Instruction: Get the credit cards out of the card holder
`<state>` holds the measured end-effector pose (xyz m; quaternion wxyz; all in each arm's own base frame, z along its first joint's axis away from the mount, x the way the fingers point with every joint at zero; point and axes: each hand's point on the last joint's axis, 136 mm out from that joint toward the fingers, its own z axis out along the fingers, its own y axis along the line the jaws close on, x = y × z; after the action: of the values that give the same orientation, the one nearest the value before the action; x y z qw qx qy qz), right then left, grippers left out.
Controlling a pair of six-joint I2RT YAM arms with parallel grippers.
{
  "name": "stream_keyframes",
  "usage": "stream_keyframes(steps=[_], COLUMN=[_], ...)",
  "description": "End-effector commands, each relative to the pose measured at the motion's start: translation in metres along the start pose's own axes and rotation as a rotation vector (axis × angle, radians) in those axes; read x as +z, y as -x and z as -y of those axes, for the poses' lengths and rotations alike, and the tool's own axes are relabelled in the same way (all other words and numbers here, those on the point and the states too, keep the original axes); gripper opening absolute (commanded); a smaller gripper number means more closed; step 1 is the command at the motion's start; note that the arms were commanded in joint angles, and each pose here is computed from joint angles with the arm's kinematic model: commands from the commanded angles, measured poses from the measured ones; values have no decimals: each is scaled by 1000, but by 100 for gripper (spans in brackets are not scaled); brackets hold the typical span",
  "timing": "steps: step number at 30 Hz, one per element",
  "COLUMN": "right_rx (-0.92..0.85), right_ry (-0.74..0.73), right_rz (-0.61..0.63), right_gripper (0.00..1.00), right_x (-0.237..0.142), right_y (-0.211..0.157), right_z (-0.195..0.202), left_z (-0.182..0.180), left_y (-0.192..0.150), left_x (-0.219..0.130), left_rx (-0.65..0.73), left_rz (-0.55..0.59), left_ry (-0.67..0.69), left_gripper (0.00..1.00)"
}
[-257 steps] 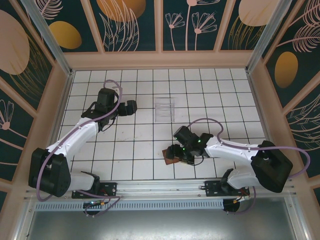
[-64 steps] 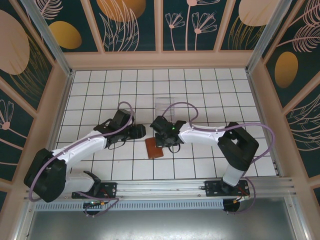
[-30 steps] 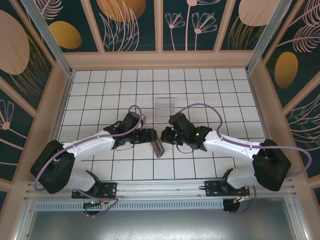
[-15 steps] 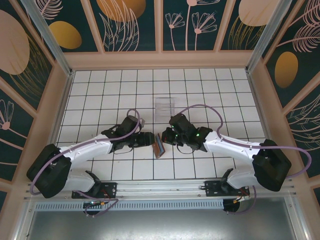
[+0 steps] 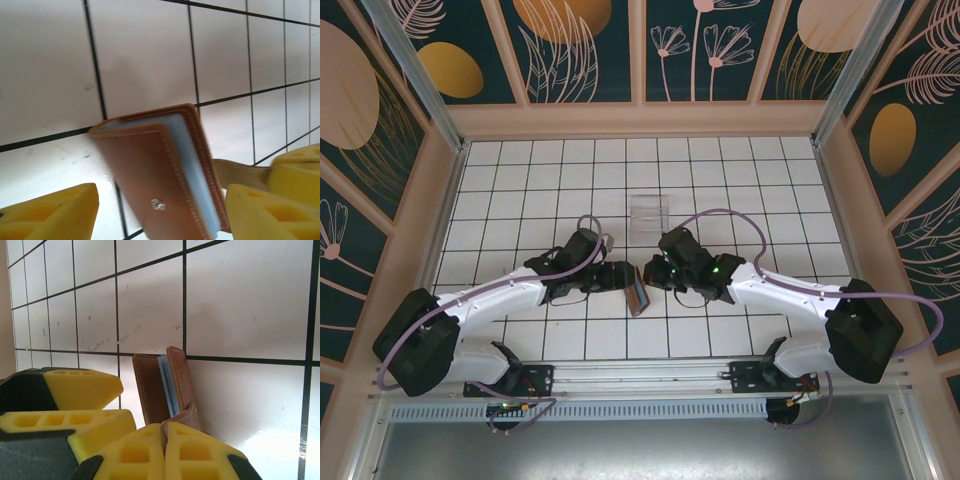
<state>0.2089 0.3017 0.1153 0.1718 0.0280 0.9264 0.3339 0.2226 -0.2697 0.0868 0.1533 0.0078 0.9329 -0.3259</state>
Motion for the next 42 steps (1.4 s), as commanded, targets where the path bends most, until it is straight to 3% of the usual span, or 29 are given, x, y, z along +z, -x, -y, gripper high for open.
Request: stream_keyframes(steps=[1, 14, 25, 42], right_rx=[11, 18, 24, 41], right_ry=[15, -21, -42, -66], right_rz=[22, 40, 40, 53], right_gripper=[0, 0, 0, 0], right_x=[-8, -11, -11, -13], right_y=[3, 6, 5, 6], right_z=[-4, 6, 14, 25], left_z=[2, -17, -22, -38], left_y=[-4, -15, -16, -25], left_x=[9, 6, -1, -6], left_rx=[7, 7, 2, -9], left_rz=[-24, -16, 1, -2], left_ry=[23, 119, 134, 174], left_gripper=[69, 57, 67, 38])
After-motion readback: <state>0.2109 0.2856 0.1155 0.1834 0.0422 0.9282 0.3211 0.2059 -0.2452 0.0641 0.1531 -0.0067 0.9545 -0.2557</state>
